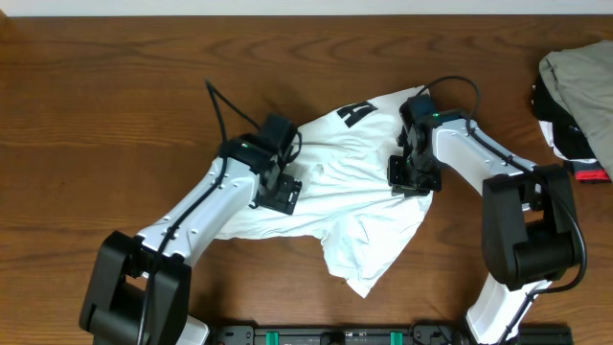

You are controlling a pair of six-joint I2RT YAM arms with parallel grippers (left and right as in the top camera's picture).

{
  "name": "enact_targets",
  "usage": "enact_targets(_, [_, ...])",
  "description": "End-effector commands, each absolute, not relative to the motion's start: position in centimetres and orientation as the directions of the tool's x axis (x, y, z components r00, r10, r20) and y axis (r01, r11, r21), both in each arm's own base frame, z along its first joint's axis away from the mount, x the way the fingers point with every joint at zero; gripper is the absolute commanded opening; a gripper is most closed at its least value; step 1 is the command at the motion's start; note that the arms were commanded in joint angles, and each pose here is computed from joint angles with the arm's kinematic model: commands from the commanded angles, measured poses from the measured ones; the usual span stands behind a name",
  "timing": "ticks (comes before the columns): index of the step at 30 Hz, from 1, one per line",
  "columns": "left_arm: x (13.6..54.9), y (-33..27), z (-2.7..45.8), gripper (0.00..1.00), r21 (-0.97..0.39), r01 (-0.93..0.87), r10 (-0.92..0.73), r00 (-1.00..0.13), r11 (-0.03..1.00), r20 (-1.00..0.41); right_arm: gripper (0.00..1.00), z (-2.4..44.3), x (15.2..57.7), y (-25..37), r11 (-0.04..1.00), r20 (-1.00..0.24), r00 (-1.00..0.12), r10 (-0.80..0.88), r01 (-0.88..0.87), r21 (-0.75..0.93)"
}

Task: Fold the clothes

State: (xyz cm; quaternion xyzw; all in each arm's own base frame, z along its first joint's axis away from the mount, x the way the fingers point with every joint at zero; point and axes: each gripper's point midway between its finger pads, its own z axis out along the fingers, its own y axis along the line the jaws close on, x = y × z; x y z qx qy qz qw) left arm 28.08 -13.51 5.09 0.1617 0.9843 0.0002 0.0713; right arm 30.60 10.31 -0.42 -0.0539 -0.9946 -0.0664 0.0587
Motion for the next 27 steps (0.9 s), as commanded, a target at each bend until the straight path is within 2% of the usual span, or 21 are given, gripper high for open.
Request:
enact_targets(1, [27.6,-14.2,4.9,0.87,0.051,0.367,0.371,-0.919,0.929,-0.136,0.26,-1.7,30.2,8.6,0.991,0.126,-0.984,0.122,0.129,0.045])
enact_targets(4, [27.1,-15.4,4.9,0.87,0.065,0.431,0.436,-0.890,0.900,-0.138,0.26,-1.7,30.3,8.6,0.991,0.123,-0.985,0.122,0.128,0.046])
enact_targets(8, [27.7,-15.2,5.4,0.87,0.224,0.461,0.500,-0.850,0.858,-0.166,0.26,-1.7,30.5,8.6,0.990,0.117,-0.986,0.122,0.128,0.049])
enact_targets(10, [27.9,-15.3,5.6,0.87,0.260,0.465,0.516,-0.838,0.846,-0.180,0.26,-1.7,30.4,8.6,0.990,0.117,-0.986,0.122,0.128,0.049])
enact_targets(17, [29.0,-15.2,5.5,0.86,0.305,0.448,0.517,-0.831,0.840,-0.203,0.27,-1.7,30.3,8.6,0.991,0.124,-0.985,0.122,0.128,0.047])
enact_targets(27, [28.6,-14.5,2.3,0.87,0.340,0.476,0.534,-0.840,0.811,-0.096,0.27,-1.7,30.2,8.9,0.992,0.122,-0.986,0.113,0.119,0.047])
